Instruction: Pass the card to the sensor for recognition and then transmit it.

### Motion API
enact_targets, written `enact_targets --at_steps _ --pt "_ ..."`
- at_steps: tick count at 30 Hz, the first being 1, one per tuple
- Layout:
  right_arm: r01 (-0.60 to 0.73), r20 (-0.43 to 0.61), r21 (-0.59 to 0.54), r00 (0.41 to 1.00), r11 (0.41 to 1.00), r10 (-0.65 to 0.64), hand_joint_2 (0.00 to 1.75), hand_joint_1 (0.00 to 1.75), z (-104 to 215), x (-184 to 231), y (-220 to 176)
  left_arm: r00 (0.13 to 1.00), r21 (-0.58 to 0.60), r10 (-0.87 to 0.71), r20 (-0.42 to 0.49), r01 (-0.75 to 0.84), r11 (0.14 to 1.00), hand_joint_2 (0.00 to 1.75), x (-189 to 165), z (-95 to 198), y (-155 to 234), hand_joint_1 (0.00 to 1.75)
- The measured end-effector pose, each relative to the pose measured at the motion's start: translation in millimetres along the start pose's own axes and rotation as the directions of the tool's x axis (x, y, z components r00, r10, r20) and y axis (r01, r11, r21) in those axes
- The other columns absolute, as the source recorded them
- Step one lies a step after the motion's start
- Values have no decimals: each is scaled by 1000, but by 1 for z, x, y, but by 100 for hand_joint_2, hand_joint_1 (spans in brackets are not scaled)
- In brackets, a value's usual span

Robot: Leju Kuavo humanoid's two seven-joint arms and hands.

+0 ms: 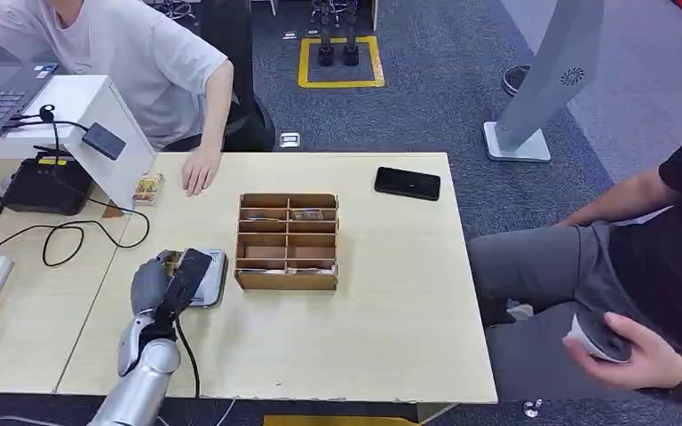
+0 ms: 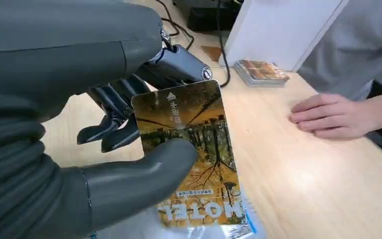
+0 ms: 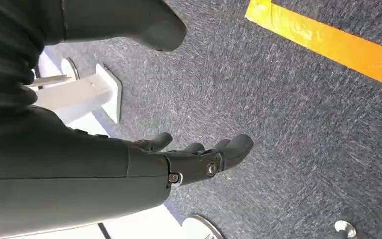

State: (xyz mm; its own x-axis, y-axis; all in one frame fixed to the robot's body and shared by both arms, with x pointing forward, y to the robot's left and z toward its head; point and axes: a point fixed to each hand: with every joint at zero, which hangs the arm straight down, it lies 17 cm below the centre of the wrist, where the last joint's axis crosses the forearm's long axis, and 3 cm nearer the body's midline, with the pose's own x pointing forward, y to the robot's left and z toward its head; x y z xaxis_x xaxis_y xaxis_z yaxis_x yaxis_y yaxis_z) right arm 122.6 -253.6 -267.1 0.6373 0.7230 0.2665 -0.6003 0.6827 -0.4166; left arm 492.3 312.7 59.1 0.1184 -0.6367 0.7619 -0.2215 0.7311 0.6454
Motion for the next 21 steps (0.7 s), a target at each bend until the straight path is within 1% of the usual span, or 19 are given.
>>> enact_targets --at_steps 1,2,4,6,8,11,14,16,18,20,21 --pt "0 2 -2 1000 1000 0 175 0 0 0 0 998 3 57 7 -57 998 175 4 0 2 175" --pt "1 2 -4 1000 1000 -1 175 0 0 0 -1 989 12 148 17 -148 989 175 11 -1 5 175" --pt "-3 2 -4 1000 1000 3 175 0 0 0 -1 940 49 337 47 -339 940 175 26 -4 19 175" --pt "-5 2 -6 1000 1000 5 175 0 0 0 -2 886 96 455 86 -462 882 175 39 -8 39 175" --pt "-9 0 -7 1000 1000 9 175 0 0 -1 -2 854 138 497 151 -516 845 175 56 -11 61 175" --pt "-12 -2 -7 1000 1000 12 175 0 0 -1 -2 822 166 514 245 -558 813 175 82 -14 90 175" --pt "-19 3 -2 1000 1000 19 175 0 0 0 -1 821 219 454 348 -541 812 175 108 -13 121 175" --pt "-25 6 10 1000 1000 25 175 0 0 0 1 861 297 303 408 -440 847 175 126 -13 143 175" --pt "-33 11 24 999 999 33 175 0 0 1 3 884 371 133 448 -320 872 175 143 -13 156 175" --pt "-40 16 33 999 999 40 175 0 0 4 3 877 449 -33 480 -213 868 175 160 -8 165 175" --pt "-45 19 33 999 998 45 175 0 -1 5 3 860 478 -116 497 -159 864 175 171 -5 166 175"
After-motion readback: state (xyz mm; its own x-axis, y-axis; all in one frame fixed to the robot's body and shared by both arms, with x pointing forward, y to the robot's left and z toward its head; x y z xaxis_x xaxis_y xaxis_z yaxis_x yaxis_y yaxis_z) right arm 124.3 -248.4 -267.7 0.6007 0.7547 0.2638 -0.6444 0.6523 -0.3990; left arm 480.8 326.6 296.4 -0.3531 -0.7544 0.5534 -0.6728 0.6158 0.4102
